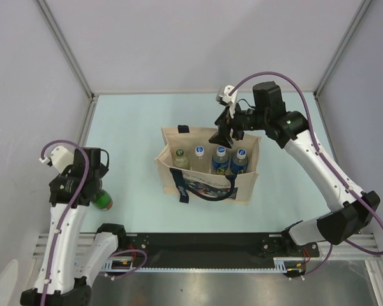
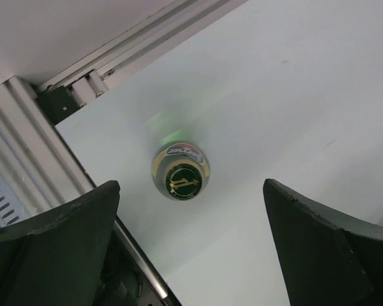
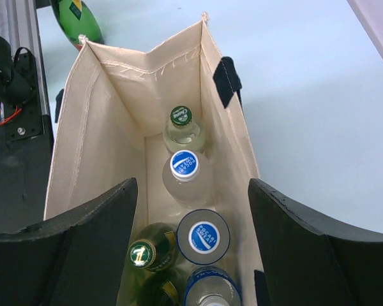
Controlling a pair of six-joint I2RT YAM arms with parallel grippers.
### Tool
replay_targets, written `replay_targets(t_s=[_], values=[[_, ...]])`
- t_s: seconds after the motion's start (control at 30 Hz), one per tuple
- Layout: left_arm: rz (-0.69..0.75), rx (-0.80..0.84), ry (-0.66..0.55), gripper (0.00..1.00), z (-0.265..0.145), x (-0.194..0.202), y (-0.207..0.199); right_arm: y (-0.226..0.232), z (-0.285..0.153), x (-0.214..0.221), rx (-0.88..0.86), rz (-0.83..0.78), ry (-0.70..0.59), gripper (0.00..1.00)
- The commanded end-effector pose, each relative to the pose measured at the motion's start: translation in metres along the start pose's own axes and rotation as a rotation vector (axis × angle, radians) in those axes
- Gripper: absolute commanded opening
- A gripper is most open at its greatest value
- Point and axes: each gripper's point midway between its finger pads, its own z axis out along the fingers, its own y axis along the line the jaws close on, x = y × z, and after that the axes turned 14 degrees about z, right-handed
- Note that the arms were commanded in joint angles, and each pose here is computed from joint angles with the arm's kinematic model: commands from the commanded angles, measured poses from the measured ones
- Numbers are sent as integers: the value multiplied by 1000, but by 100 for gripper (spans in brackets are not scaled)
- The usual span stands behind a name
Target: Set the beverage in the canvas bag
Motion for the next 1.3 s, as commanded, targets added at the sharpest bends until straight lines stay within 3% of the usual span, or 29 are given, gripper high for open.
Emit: replay_targets(t_s=[0.0, 0.1, 0.47, 0.63, 0.83, 1.13, 1.27], values=[[-33, -48, 121, 100, 19, 22, 2, 5, -9, -15, -4, -8, -59, 76], [-49, -45, 151, 99, 31, 29, -2, 3, -10, -13, 1, 0, -59, 76], [-54, -72, 158, 79, 55, 27, -3, -6, -18, -8, 28, 22, -67, 76], [-38, -83, 166, 66, 58, 27, -3, -12, -20, -6, 40, 35, -71, 76], [-32, -86, 173, 58, 58, 31, -2, -18, -22, -7, 50, 45, -83, 76], [-39, -62, 163, 31, 53, 29, -2, -22, -23, -7, 51, 50, -90, 76], [-39, -27, 149, 15, 49, 24, -6, -22, -24, -8, 49, 51, -93, 76]])
